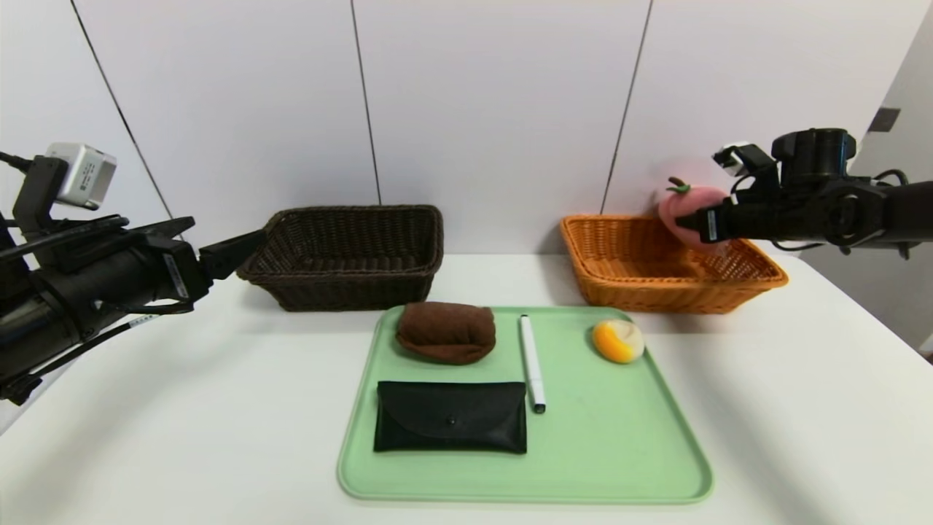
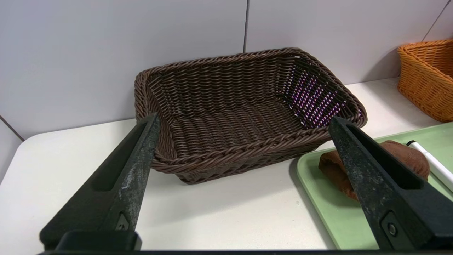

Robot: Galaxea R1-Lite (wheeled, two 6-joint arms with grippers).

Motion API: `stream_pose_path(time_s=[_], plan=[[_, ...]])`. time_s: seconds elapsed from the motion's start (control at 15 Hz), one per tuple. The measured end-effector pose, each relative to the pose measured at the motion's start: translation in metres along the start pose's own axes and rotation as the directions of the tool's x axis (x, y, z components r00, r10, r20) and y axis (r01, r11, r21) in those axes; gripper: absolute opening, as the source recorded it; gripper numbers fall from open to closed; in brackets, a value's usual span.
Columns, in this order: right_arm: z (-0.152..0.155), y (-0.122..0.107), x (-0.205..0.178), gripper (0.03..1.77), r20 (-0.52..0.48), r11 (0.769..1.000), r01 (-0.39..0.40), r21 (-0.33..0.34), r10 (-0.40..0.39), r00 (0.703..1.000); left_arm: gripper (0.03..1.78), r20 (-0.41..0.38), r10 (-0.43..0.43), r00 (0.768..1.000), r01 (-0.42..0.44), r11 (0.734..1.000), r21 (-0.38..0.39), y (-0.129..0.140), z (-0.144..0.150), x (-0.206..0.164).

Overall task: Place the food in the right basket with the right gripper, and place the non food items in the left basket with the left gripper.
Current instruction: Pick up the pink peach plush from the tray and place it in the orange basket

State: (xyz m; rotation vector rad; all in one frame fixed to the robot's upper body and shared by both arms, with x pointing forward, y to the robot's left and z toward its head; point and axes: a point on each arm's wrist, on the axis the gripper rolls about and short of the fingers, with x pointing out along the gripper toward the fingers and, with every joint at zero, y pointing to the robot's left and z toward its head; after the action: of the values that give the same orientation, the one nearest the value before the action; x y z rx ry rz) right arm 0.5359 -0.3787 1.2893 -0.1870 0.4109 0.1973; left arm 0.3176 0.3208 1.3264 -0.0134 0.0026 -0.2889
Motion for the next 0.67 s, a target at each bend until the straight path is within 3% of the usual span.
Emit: stream_pose_path(time_s=[0.27, 0.67], plan=[[-0.0094, -0.0024, 0.0056, 0.75, -0.031, 1.0, -0.001, 0.012, 0.002, 1.0, 1.69, -0.012, 0.001, 1.0, -0.001, 1.0, -0.003, 0.0007, -0.0028, 0.0026], [-0.0113, -0.0031, 0.0066, 1.25, -0.019, 1.0, 0.018, 0.007, -0.018, 1.0, 1.69, -0.016, -0.001, 1.0, 0.001, 1.0, -0.009, 0.0013, -0.0038, 0.0048]])
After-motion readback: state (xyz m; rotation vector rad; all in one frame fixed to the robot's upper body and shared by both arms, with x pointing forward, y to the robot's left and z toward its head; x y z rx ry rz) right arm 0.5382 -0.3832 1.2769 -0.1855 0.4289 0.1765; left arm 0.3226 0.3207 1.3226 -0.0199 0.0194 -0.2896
